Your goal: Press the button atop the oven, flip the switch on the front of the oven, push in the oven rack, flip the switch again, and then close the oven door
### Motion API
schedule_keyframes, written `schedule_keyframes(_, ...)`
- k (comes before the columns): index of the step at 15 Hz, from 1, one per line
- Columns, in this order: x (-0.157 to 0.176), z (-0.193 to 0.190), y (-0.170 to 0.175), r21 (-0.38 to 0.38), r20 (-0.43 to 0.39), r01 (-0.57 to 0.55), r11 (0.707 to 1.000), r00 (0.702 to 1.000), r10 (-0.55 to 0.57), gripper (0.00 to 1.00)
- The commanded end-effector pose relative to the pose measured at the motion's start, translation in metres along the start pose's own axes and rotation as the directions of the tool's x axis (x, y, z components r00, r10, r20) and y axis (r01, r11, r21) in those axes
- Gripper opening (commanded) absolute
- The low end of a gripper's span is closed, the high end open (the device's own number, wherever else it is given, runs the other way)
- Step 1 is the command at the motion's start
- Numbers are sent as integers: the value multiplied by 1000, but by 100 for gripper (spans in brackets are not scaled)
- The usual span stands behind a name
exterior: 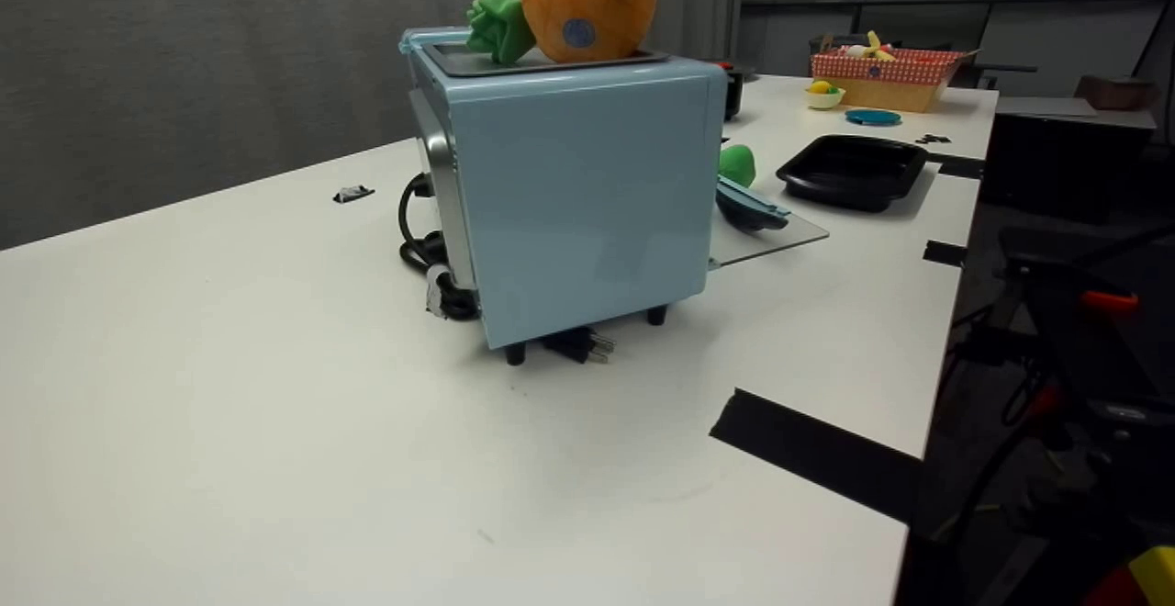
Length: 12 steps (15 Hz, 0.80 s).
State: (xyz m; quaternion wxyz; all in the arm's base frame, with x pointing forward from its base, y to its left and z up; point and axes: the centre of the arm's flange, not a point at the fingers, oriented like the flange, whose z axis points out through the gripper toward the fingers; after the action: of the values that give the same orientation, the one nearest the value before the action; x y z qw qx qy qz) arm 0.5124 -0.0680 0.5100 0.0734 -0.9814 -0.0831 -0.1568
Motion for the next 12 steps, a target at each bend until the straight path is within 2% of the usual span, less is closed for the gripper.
schedule_keyframes(1,-27,-11,-5,19,-21,40,999,999,-40,100)
schedule_keyframes(7,-46,-9,-1,25,-14,54,998,998,-53,100)
schedule_keyframes(12,-70,27,11,23,76,25,999,997,-26,100)
